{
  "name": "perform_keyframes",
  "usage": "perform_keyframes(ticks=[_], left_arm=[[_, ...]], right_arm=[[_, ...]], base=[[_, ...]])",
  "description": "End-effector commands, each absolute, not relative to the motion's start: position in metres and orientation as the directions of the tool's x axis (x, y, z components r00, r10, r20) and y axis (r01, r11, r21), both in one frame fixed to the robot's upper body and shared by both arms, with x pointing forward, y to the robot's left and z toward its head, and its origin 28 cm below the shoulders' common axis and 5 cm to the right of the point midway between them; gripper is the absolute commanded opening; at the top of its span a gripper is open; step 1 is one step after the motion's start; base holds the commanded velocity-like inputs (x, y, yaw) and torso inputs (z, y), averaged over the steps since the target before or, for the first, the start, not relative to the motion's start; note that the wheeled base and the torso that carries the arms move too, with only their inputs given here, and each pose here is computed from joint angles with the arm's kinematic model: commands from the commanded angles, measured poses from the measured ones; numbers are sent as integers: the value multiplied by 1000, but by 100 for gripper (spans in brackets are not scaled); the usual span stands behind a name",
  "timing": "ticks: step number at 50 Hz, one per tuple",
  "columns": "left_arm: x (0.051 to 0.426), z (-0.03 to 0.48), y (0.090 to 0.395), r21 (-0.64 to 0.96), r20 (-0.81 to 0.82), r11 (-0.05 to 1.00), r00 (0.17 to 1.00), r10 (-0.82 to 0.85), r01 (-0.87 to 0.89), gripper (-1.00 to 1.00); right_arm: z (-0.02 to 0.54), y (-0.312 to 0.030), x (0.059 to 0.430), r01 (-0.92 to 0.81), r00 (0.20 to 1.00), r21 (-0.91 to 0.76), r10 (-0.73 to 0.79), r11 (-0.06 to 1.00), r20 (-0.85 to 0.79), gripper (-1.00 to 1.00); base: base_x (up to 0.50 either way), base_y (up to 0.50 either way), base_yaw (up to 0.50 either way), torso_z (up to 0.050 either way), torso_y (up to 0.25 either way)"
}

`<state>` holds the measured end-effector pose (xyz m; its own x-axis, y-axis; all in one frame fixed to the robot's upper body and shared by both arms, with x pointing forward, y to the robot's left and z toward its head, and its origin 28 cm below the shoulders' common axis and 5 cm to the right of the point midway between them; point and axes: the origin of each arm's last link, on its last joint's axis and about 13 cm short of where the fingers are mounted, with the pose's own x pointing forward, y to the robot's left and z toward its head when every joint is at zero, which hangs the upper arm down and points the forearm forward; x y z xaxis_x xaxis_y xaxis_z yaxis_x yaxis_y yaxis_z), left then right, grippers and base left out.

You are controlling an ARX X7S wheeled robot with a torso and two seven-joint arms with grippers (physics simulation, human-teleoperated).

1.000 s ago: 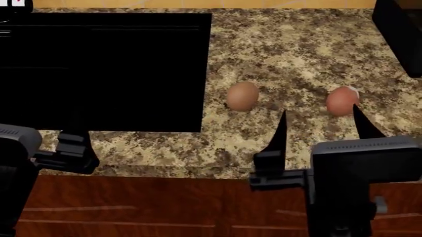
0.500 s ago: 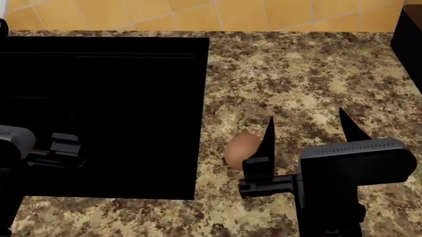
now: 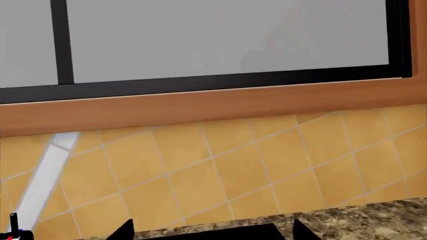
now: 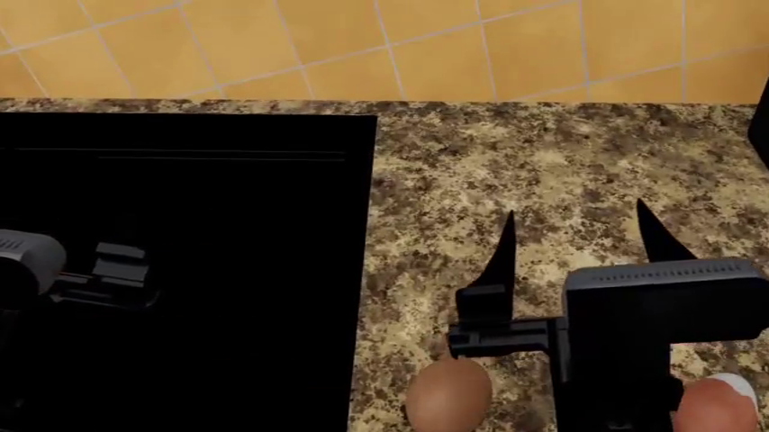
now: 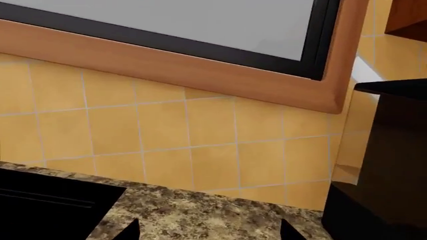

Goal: Place the eggs and milk next to the bowl.

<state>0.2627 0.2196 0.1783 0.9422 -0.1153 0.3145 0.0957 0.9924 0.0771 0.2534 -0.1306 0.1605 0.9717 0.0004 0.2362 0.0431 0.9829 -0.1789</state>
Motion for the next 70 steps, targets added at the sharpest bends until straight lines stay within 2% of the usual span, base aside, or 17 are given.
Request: perform_keyframes(ticks=[1, 6, 14, 15, 17, 19, 21, 27, 35, 44, 70], left_arm=[[267, 180, 222, 70, 341, 995, 936, -92, 72, 100], [268, 178, 222, 70, 337, 995, 937, -94, 75, 100], [268, 178, 222, 68, 339, 995, 936, -91, 73, 100], [267, 178, 222, 68, 341, 995, 936, -90, 71, 100], [266, 177, 223, 68, 341, 995, 936, -89, 69, 100], [265, 177, 223, 65, 343, 996, 936, -85, 67, 100], [265, 178, 224, 65, 344, 996, 935, -83, 64, 100], [265, 177, 225, 61, 345, 996, 935, -79, 62, 100], [265, 175, 225, 62, 345, 996, 935, -80, 62, 100], [265, 173, 226, 56, 343, 997, 936, -77, 61, 100], [264, 171, 225, 52, 341, 997, 937, -79, 65, 100]], right_arm=[[164, -133, 255, 52, 969, -167, -10, 985, 246, 100], [164, -132, 255, 64, 971, -164, -24, 984, 238, 100], [171, -124, 250, 144, 985, -142, -128, 979, 116, 100], [172, -120, 248, 122, 988, -60, -115, 991, 99, 100], [173, -115, 247, 182, 982, -65, -178, 981, 59, 100], [176, -111, 243, 172, 984, 1, -172, 985, 34, 100], [177, -108, 241, 236, 972, -26, -236, 971, -17, 100], [183, -100, 232, 299, 953, -34, -300, 954, -51, 100], [182, -102, 230, 490, 856, -120, -502, 864, -122, 100], [181, -101, 226, 527, 819, -182, -553, 830, -153, 100], [167, -101, 218, 525, 785, -155, -547, 837, -292, 100]], base=[[0, 0, 0, 0, 0], [0, 0, 0, 0, 0], [0, 0, 0, 0, 0], [0, 0, 0, 0, 0], [0, 0, 0, 0, 0], [0, 0, 0, 0, 0], [0, 0, 0, 0, 0], [0, 0, 0, 0, 0], [0, 0, 0, 0, 0], [0, 0, 0, 0, 0], [0, 0, 0, 0, 0]])
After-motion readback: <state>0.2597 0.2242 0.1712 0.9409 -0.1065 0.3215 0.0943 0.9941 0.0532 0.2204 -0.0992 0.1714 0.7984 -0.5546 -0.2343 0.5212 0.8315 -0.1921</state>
